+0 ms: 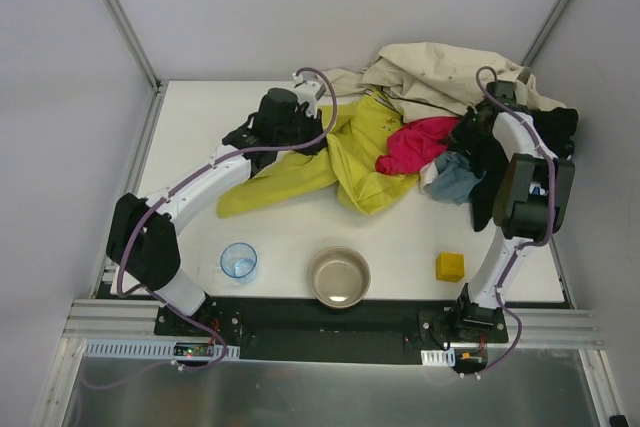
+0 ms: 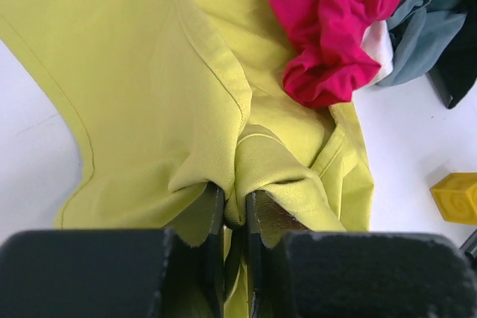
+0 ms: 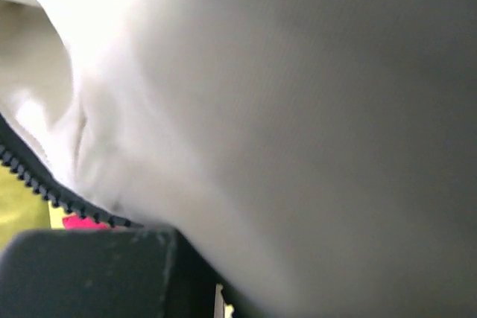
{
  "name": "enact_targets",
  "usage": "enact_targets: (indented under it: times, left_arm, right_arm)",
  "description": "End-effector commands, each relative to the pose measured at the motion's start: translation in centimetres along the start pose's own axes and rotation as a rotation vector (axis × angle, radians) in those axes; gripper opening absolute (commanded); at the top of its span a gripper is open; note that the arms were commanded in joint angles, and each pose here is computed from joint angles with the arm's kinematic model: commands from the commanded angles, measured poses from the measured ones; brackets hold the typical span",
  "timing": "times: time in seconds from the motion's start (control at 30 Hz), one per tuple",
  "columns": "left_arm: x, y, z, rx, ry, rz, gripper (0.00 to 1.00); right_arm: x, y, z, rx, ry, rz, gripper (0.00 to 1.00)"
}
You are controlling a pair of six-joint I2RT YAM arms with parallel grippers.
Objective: Pick out a specific cloth from the pile
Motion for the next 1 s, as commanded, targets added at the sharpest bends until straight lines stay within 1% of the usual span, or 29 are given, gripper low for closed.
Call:
enact_targets:
  times: [0.0,0.17,0.3,0.6,0.83,0.97]
  left_arm:
    - [4.0,4.2,0.0,0.001,-0.028,-0.178,0.00]
    - [6.9,5.8,1.2,0.028,-0.022,-0.253,0.00]
    - [9.3,6.8,2.2,0.038,-0.006,-0.309,0.00]
    - [15.9,8.8,5.7,0.072,0.057,-0.444,0.00]
    - [20.6,10.5,8.3,0.080,0.150,-0.523,0.00]
    - [23.5,11.1,10.1,0.080,0.235,-0.550,0.00]
  right_arm:
    - [5.0,3.7,-1.9,-0.050,-0.030,-0.197,0.01]
    - [6.1,4.8,-4.9,-0.141,-0.079,-0.252,0.01]
    - [6.8,5.5,-6.1,-0.174,-0.064,-0.279,0.01]
    - [6.8,5.6,-6.1,-0.183,-0.038,-0.263,0.01]
    - [6.6,5.5,-6.2,-0.183,-0.030,-0.256,0.01]
    - [6.7,5.5,-6.1,-0.178,-0.024,-0.256,0.01]
Point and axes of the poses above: each gripper's point midway between its finger pads, its own x axis back along the fingers, its own z axis along the line the jaws close on, y = z × x, the point moved 8 cm from there along x, back along the fingers, and after that the axes turned 13 degrees about -x, right-handed, at the moved point
